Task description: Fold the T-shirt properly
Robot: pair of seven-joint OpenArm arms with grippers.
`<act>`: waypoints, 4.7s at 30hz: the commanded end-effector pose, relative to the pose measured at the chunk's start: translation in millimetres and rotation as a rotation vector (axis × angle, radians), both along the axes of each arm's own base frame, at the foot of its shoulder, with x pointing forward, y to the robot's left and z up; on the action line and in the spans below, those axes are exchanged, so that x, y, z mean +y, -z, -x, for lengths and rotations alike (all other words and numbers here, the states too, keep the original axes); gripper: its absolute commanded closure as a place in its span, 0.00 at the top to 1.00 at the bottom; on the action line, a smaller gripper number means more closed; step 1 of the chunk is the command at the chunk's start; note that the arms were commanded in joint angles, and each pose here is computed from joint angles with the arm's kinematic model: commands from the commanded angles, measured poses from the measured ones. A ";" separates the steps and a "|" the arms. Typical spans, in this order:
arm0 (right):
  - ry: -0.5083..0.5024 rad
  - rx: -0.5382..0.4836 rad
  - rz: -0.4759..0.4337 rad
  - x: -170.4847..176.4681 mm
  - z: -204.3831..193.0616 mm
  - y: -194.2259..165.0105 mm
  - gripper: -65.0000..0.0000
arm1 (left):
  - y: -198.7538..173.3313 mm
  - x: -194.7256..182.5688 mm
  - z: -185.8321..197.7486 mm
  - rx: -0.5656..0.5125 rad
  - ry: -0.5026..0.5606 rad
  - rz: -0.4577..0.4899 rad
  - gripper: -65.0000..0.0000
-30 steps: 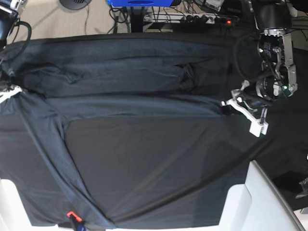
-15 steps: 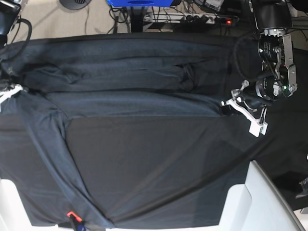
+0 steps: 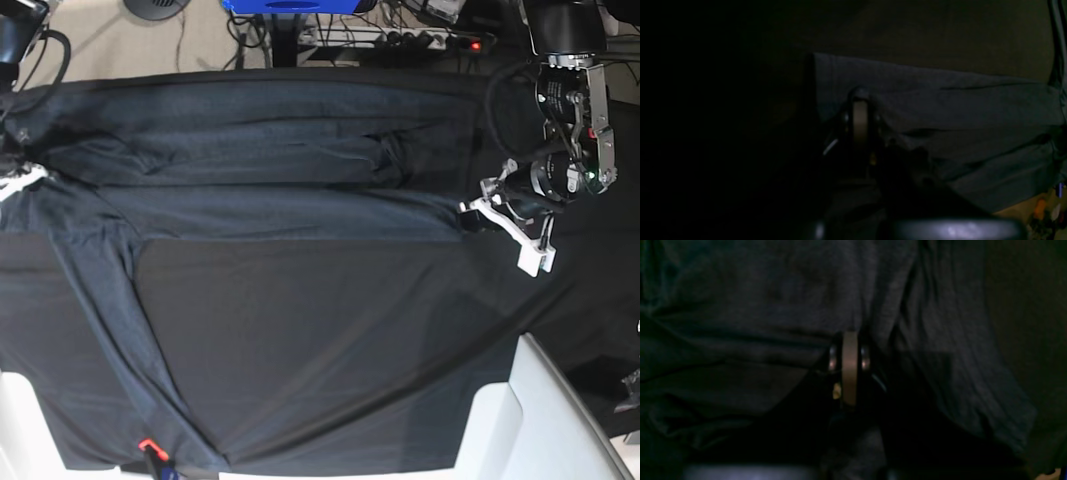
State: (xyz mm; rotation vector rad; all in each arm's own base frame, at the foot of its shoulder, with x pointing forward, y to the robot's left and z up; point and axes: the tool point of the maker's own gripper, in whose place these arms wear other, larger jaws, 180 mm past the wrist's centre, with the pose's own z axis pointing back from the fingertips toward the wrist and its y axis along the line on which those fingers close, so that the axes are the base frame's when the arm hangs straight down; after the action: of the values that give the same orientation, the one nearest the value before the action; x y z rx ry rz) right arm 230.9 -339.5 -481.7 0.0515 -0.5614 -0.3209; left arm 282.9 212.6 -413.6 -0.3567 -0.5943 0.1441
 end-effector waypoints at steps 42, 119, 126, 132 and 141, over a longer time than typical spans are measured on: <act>-0.205 -0.193 0.012 28.7 -166.7 -39.2 0.49 | -6.4 -1.3 -3.5 -0.031 0.003 0.008 0.00; -0.147 -0.219 0.064 21.5 -173.7 -32.3 0.49 | 19.5 -36.2 27.9 0.064 0.119 0.014 0.00; -0.147 -0.219 0.064 21.5 -173.7 -32.3 0.49 | 19.5 -34.4 25.6 0.063 0.116 0.013 0.00; -0.146 -0.218 0.066 20.6 -173.6 -32.6 0.49 | 15.5 -28.9 23.8 0.054 0.121 -0.005 0.00; -0.147 -0.219 0.064 21.5 -173.7 -32.3 0.49 | 2.7 -28.4 18.5 0.015 0.141 -0.025 0.42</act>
State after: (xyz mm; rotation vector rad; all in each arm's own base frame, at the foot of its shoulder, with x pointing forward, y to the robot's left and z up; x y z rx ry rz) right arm 387.5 -306.3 -470.4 0.0796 -0.7163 -0.1527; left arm 253.0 183.0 -429.1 -0.3633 -0.5033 0.0159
